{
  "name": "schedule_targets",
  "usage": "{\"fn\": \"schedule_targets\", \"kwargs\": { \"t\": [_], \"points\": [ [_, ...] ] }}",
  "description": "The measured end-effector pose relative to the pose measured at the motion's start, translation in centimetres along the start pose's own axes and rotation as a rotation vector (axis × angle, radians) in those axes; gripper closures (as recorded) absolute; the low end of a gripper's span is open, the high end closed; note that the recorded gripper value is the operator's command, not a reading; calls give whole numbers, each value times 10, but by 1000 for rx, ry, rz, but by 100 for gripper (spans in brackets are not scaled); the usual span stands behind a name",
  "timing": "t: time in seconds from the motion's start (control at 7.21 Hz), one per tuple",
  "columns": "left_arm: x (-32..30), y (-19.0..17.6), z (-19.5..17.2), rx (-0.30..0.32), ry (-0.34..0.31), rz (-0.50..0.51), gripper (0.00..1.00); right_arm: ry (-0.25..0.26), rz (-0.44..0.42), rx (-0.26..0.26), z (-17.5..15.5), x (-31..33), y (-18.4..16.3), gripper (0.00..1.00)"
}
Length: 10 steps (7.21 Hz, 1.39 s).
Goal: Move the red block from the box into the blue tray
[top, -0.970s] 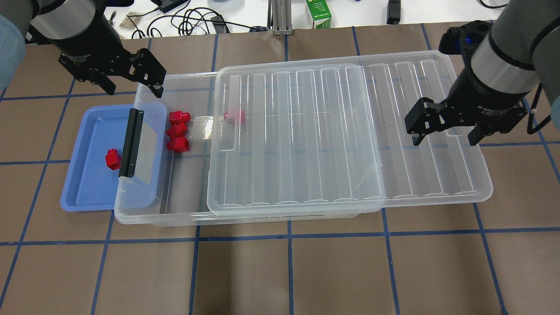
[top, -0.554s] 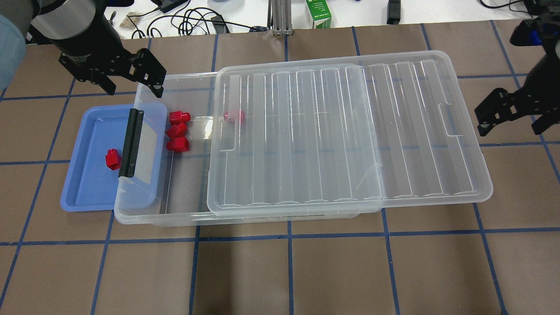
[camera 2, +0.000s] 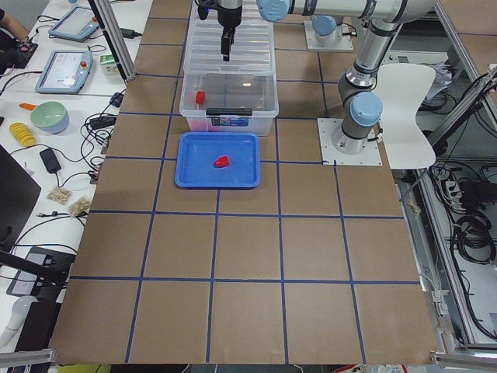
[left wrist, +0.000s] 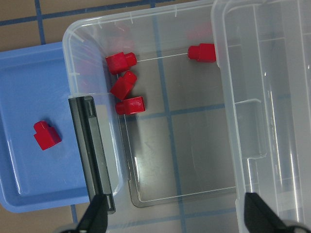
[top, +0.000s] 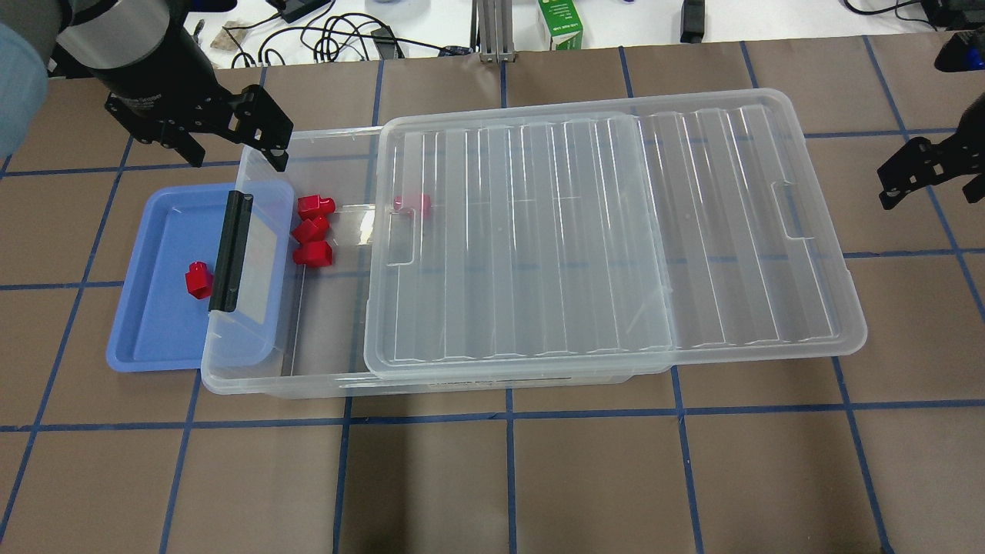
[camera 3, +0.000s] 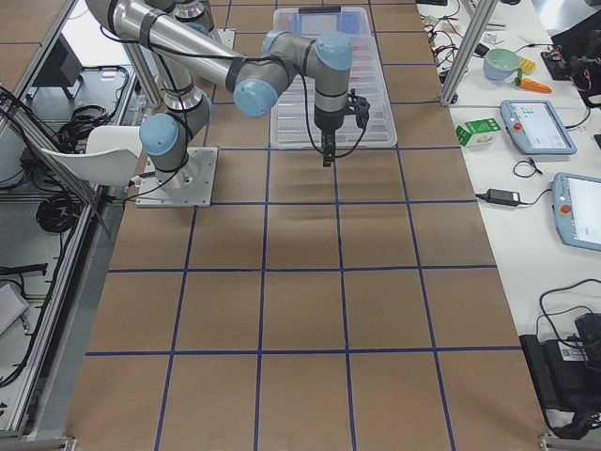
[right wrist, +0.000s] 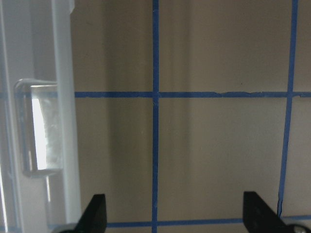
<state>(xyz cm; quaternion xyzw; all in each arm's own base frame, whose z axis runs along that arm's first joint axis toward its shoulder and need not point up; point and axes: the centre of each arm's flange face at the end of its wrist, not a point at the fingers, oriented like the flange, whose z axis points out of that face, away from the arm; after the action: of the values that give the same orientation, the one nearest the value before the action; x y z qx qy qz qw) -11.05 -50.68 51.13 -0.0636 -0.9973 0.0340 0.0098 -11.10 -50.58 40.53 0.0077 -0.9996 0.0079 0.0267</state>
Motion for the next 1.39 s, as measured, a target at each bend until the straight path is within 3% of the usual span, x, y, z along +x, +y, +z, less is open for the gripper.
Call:
{"fn": "schedule_targets", "kwargs": {
  "t": [0.55, 1.39],
  "points": [
    [0, 0, 0, 1, 0, 0, 0, -38, -12, -42, 38, -2, -18, 0],
    [1, 0, 0, 4, 1, 1, 0, -66, -76, -64, 51, -46, -30, 0]
  ]
}}
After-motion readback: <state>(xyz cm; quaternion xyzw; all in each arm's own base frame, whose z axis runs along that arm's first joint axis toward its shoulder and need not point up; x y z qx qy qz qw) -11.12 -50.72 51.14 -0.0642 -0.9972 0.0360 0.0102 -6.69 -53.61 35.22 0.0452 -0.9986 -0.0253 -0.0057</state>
